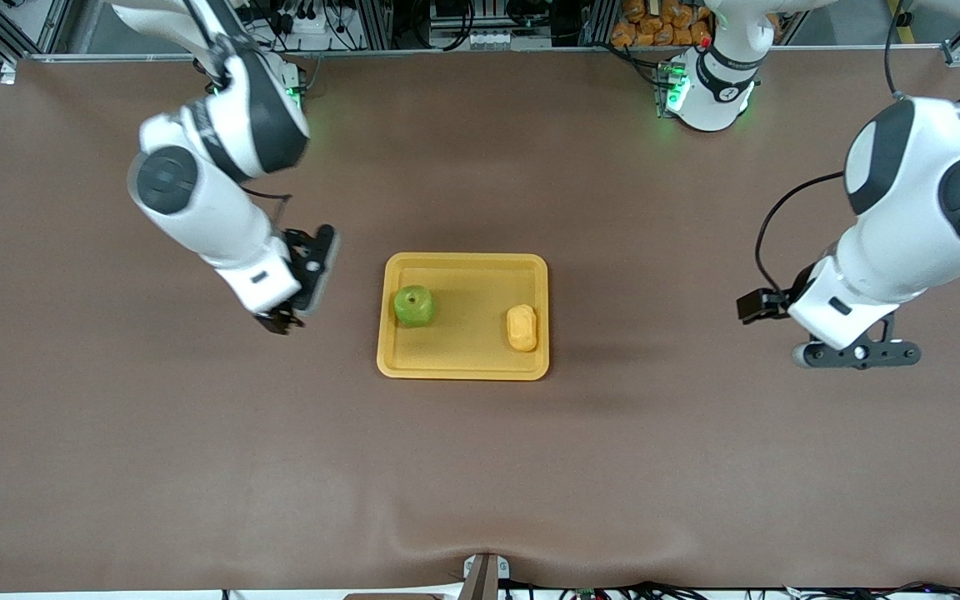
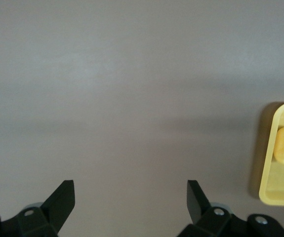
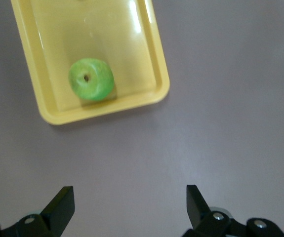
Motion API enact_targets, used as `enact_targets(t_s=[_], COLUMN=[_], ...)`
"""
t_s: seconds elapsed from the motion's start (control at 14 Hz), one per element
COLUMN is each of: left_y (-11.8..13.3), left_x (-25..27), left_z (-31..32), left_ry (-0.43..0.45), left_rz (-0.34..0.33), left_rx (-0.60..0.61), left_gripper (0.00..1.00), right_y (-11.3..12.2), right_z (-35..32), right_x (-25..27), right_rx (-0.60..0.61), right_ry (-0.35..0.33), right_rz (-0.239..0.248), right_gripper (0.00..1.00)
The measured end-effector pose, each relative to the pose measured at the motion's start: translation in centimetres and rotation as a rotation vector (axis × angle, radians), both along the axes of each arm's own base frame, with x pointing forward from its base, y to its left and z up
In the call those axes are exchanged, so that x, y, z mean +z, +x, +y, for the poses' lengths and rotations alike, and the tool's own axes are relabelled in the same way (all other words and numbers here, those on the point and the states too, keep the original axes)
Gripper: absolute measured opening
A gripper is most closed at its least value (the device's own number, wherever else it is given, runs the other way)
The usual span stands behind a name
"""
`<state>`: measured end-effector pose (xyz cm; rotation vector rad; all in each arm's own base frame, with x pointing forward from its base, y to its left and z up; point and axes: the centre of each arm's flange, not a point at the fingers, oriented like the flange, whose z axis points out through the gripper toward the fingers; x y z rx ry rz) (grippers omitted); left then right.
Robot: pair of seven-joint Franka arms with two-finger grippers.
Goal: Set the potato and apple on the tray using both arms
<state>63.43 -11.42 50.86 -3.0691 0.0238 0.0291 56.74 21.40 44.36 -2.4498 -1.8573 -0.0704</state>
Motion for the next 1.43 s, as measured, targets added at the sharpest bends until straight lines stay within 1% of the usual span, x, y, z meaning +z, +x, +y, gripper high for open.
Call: enact_targets(t_s=[0.21,0.29,0.43,0.57,0.79,1.0,1.14,1.21,1.29,1.43], left_y=[-1.4,-1.9,-2.7,-3.5,-4.1,-4.0,-4.1,-4.4,-4.8,-6.1], left_x=[2.3,3.0,4.5,5.9,7.6,9.3,10.0,10.6,11.1,12.4], left_z=[0.5,0.7,1.5,2.4,2.8,3.9,4.1,4.2,4.5,5.7], left_ry=[0.017,0.023,0.033,0.042,0.043,0.035,0.027,0.025,0.019,0.002], left_rz=[0.013,0.019,0.022,0.023,-0.001,-0.033,-0.045,-0.053,-0.049,-0.021], left_rx=[0.001,0.004,0.019,0.037,0.046,0.067,0.072,0.073,0.07,0.058], left_gripper=[1.0,1.0,1.0,1.0,1.0,1.0,1.0,1.0,1.0,1.0], right_y=[-0.7,-1.0,-1.6,-3.0,-5.4,-6.2,-6.7,-6.8,-6.7,-6.3], right_z=[-6.3,-8.6,-12.4,-13.5,-13.7,-16.2,-17.5,-17.9,-18.1,-18.7], right_x=[4.7,5.7,7.4,9.3,11.7,14.4,16.5,17.1,17.3,17.6], right_rx=[-0.093,-0.14,-0.277,-0.46,-0.73,-0.898,-1.058,-1.125,-1.168,-1.212], right_ry=[0.003,0.002,0.001,-0.005,-0.029,-0.039,-0.06,-0.066,-0.068,-0.069], right_rz=[0.027,0.04,0.067,0.098,0.153,0.177,0.211,0.218,0.22,0.215], right_gripper=[1.0,1.0,1.0,1.0,1.0,1.0,1.0,1.0,1.0,1.0])
